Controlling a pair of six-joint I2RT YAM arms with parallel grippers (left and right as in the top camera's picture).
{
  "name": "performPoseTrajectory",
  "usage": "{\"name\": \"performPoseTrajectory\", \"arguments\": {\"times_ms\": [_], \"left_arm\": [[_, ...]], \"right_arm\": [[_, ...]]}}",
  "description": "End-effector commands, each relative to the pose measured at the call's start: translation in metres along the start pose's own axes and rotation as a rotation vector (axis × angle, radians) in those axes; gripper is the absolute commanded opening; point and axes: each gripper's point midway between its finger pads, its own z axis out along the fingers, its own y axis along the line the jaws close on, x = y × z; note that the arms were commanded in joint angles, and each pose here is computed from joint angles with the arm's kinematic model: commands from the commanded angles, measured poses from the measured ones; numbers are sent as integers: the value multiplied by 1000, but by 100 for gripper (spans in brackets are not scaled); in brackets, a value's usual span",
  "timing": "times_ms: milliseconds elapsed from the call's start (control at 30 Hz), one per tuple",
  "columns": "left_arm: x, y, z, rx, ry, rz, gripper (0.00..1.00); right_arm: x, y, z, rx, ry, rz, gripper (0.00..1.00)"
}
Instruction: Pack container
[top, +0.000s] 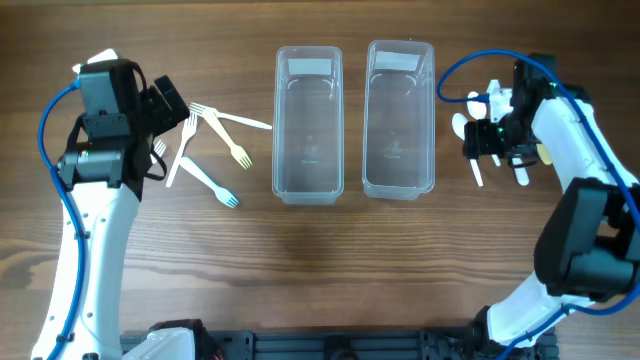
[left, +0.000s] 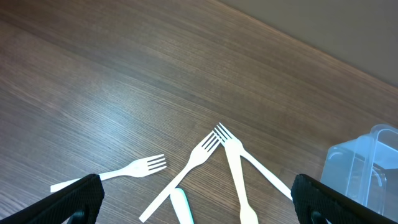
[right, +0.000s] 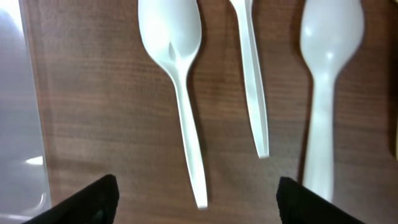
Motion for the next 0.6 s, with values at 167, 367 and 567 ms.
{"name": "performPoseTrajectory", "arguments": {"times_ms": [167,367,567], "left_arm": [[-7,2,-5,-7,-17,7,100],[2,5,-5,-22,22,16,100],[4,6,-5,-24,27,17,100]], "right_arm": [[-25,13,25,-10,-40,-183,77],[-30,7,35,28,-41,-221,71],[-23,12,42,-6,-17,-194,62]]}}
